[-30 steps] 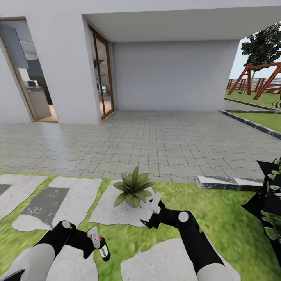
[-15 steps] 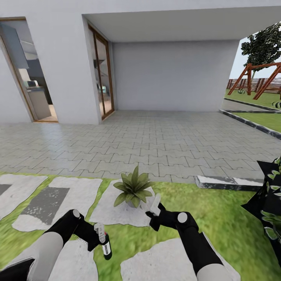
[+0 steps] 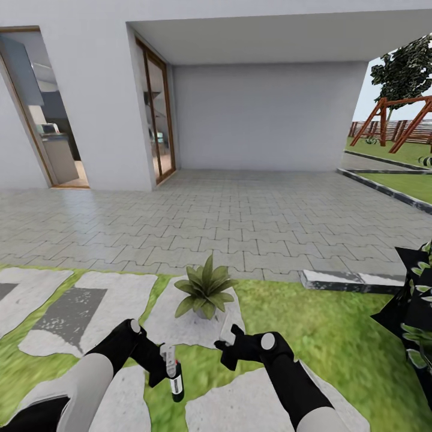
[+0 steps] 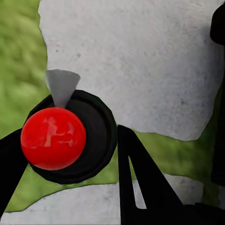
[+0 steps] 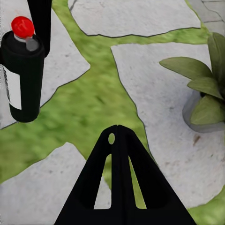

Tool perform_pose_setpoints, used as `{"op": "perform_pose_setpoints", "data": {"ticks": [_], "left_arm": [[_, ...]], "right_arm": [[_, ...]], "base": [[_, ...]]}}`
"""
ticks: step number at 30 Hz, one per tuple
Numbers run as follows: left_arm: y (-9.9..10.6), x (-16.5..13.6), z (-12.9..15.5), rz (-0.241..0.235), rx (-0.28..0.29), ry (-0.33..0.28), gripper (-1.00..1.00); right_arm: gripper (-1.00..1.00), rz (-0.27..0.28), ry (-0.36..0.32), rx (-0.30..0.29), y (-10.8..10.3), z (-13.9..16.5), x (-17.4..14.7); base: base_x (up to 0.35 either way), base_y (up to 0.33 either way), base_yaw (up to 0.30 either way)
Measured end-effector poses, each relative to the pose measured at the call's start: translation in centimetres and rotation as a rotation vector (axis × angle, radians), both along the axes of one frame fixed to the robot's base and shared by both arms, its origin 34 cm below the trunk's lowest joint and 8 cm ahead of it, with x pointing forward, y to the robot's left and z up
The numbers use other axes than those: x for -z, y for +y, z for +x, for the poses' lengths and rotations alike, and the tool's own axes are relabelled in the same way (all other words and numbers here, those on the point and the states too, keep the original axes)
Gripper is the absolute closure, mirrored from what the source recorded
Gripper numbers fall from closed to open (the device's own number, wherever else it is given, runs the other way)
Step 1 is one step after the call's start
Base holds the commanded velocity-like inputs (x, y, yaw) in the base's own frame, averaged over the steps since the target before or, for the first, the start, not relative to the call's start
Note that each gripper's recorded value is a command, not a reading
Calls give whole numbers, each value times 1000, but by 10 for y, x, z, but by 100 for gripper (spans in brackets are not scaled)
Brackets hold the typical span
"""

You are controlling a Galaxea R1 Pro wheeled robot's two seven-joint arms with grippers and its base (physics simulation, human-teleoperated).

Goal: Pick up the pesticide atomizer in the garden and spray insectifuge to fully cover both potted plants in the garden.

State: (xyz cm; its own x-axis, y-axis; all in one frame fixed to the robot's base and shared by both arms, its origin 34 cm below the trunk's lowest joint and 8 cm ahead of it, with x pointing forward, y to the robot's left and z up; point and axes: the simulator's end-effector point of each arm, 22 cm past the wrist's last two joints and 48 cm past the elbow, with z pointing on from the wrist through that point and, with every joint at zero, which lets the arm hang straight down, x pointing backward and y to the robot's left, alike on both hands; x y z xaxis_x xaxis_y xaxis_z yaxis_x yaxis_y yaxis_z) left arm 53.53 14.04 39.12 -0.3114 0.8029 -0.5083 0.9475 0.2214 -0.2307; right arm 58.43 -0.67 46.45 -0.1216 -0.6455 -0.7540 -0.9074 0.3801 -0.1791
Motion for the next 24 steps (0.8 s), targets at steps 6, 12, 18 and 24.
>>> {"op": "perform_pose_setpoints", "data": {"ticks": [6, 12, 18, 24], "left_arm": [[-18, -5, 2, -20, 16, -12, 100], [-21, -8, 5, -25, 19, -24, 100], [-22, -9, 5, -34, 24, -28, 100], [-36, -11, 3, -56, 35, -27, 100]], "right_arm": [[100, -7, 12, -54, 11, -11, 1], [100, -16, 13, -97, 21, -19, 1], [100, -17, 12, -99, 21, -19, 1], [100, -16, 12, -98, 21, -19, 1]], "base": [[0, 0, 0], [0, 0, 0], [0, 0, 0], [0, 0, 0]]}}
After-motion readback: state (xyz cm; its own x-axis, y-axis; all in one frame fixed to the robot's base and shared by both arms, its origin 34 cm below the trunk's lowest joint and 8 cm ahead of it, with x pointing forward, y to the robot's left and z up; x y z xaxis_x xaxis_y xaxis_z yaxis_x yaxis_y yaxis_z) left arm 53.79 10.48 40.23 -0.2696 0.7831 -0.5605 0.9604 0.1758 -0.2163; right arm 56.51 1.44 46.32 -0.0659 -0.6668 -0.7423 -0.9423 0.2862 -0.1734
